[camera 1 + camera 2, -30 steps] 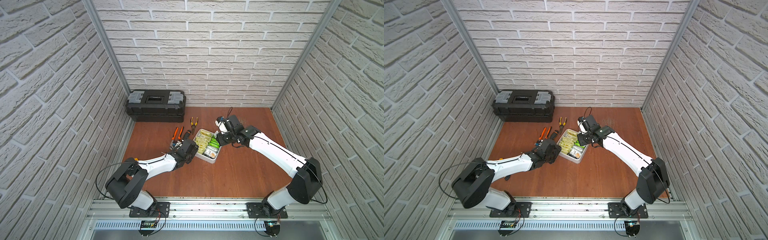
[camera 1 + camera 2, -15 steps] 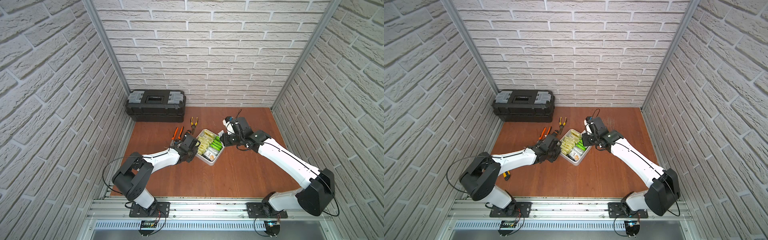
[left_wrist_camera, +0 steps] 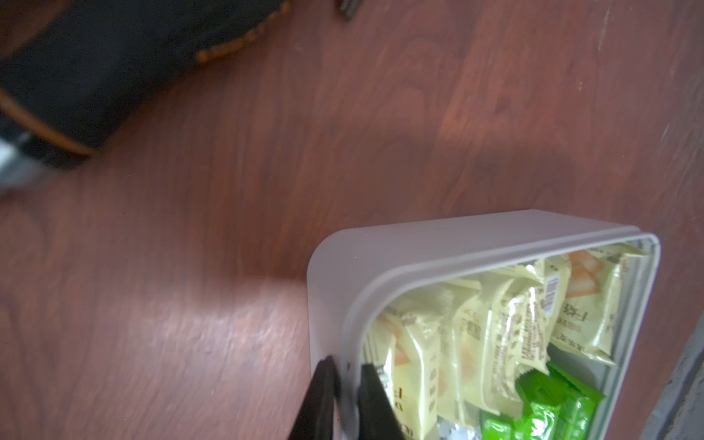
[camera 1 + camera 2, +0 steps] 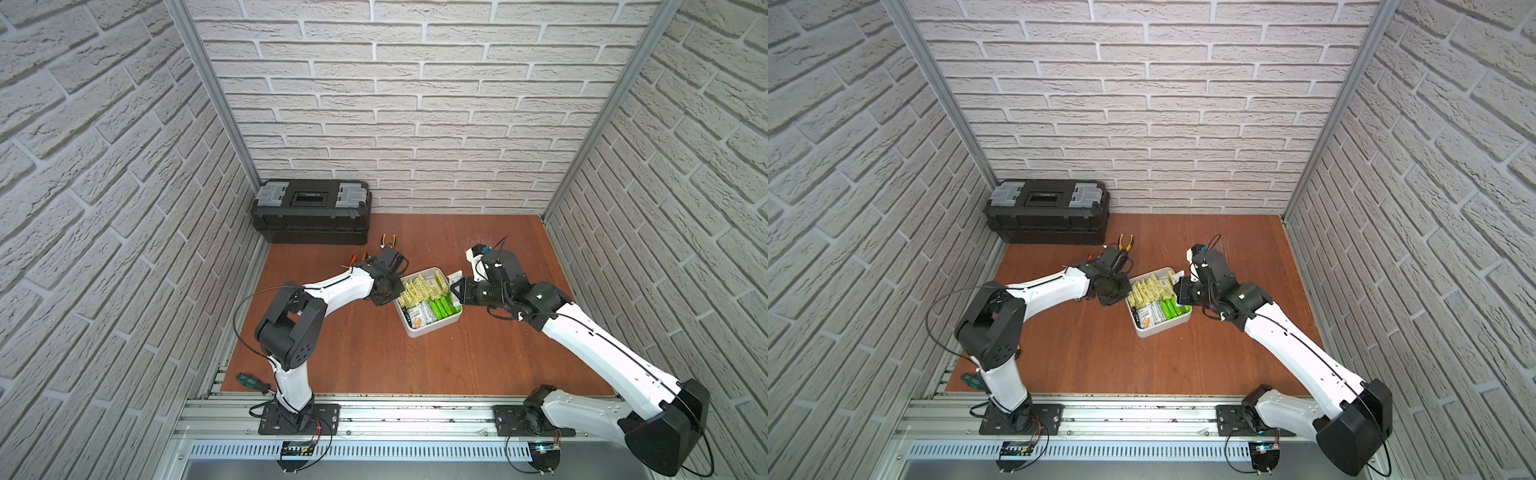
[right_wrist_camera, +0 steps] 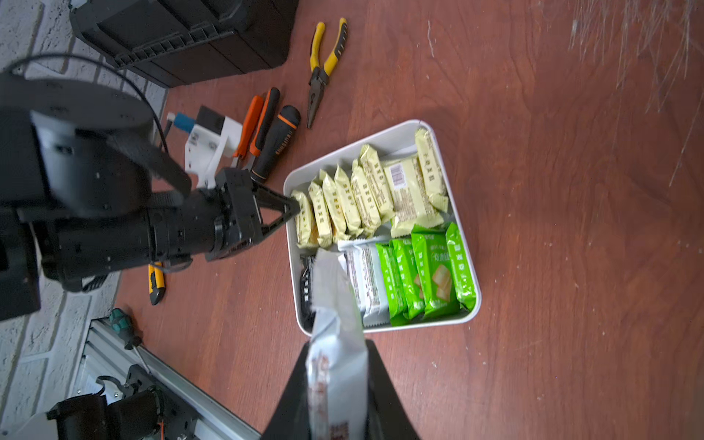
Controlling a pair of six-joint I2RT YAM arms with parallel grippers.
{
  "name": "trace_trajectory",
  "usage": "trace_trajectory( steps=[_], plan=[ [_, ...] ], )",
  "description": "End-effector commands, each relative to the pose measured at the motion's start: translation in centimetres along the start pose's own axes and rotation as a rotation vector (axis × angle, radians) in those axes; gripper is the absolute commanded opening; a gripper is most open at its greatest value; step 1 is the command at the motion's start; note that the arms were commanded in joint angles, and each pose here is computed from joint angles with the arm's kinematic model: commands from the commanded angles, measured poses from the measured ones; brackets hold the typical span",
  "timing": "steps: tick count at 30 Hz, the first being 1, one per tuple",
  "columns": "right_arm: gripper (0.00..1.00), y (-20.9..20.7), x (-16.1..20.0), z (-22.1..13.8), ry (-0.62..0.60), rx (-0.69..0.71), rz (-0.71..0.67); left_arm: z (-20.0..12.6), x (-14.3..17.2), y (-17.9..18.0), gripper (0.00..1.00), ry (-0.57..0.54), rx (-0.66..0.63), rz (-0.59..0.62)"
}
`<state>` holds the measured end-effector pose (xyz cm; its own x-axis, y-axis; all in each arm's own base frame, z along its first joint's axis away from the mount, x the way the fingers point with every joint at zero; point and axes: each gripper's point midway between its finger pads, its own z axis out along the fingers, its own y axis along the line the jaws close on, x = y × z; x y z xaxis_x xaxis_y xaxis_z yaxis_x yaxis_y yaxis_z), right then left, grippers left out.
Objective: Take the cookies out of the storage box
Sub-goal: Adjust the storage box at the center of the board.
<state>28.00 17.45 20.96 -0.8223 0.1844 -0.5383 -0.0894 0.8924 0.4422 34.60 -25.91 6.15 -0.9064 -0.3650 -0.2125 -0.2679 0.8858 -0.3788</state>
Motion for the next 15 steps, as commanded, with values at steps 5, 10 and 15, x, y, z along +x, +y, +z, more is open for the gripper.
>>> trace_trajectory(
  steps=[5, 10, 15],
  plan=[
    [0.06, -2.3, 4.0, -0.1, 0.019, -0.017, 0.201, 2.8, -1.7, -1.2, 0.1, 0.056, -0.014, 0.131],
    [0.06, -4.3, 8.2, 1.1, 0.085, -0.022, 0.311, 3.9, -3.6, -3.6, 0.11, 0.051, 0.001, 0.165],
    [0.06, -5.7, 11.7, 3.2, 0.139, -0.037, 0.4, 4.3, -4.3, -4.4, 0.14, 0.057, -0.006, 0.2]
  ],
)
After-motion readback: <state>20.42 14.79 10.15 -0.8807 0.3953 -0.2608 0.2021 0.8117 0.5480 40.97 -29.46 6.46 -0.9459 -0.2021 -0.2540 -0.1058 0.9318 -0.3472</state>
